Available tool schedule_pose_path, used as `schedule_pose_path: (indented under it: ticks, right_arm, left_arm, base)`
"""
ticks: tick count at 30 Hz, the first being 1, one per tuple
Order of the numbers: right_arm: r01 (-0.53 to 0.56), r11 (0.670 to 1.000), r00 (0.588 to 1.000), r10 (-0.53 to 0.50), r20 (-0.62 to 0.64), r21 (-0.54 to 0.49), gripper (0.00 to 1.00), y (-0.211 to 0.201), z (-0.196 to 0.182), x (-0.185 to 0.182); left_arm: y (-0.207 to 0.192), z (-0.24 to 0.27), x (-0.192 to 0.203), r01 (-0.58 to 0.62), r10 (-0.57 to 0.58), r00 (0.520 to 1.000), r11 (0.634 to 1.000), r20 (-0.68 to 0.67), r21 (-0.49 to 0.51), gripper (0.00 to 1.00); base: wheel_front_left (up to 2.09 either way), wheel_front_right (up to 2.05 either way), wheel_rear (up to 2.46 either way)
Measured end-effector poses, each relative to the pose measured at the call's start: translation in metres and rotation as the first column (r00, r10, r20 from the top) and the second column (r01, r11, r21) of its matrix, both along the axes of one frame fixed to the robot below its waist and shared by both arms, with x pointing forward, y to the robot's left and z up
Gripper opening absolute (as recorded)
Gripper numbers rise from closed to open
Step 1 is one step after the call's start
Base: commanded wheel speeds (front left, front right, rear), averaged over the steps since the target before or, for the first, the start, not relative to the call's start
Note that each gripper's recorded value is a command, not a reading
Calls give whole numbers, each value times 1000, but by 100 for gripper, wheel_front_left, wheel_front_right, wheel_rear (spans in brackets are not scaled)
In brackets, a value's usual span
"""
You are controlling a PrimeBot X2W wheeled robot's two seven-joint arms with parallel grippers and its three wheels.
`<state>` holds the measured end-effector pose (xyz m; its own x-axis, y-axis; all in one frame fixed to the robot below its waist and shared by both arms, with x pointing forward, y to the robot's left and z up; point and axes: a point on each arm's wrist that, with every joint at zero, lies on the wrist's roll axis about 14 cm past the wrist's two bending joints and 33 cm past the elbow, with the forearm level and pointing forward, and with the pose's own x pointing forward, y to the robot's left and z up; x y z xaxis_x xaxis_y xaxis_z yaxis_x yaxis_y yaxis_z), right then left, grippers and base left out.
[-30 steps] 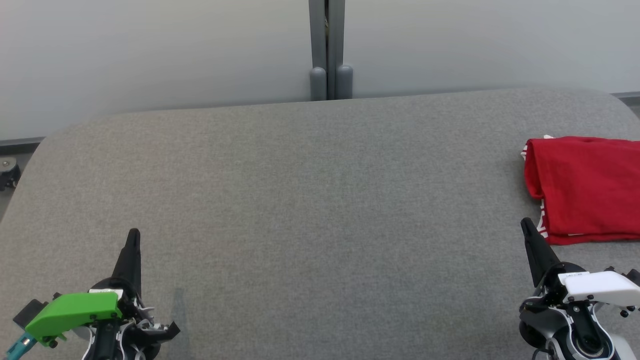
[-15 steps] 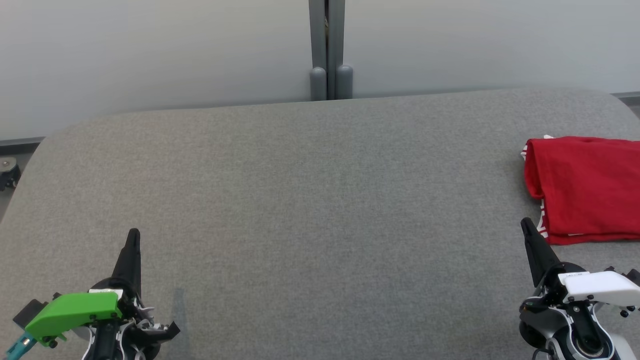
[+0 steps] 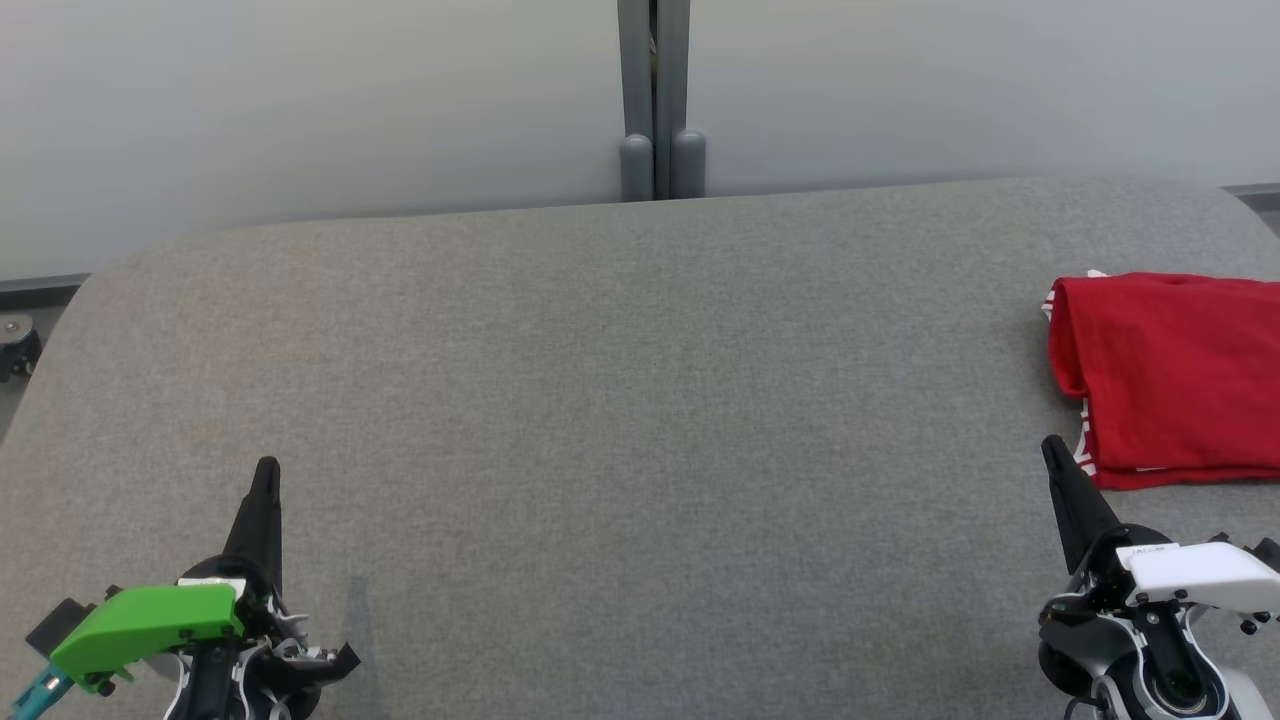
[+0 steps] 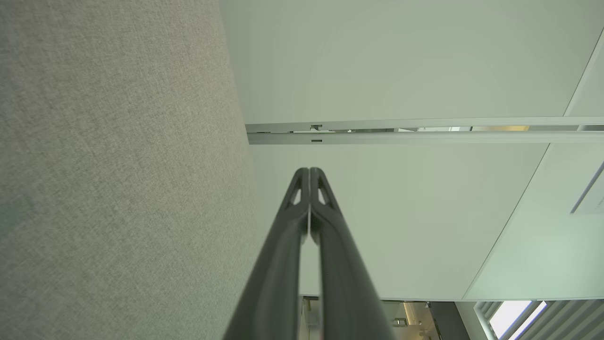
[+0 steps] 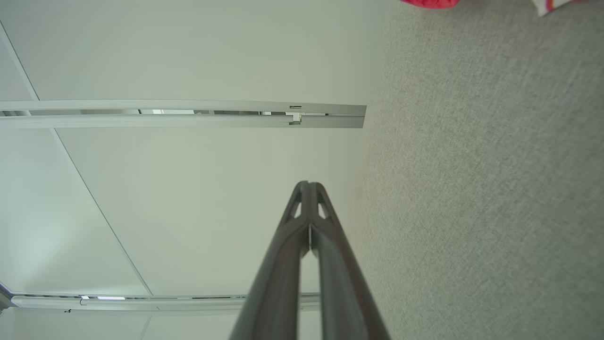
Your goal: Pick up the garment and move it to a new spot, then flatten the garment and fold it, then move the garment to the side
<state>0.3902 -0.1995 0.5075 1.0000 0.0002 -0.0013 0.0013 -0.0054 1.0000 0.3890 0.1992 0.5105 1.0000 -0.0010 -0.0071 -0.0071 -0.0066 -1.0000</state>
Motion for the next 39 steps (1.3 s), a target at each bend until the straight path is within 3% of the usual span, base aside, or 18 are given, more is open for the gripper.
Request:
schedule_pose_path:
  ticks: [39]
  right_arm:
    - [0,1000,1000,0,0,0,0,0,0,0]
  left_arm:
    - [0,0,0,0,0,1000,1000,0,0,0]
  base:
    - [0,0,0]
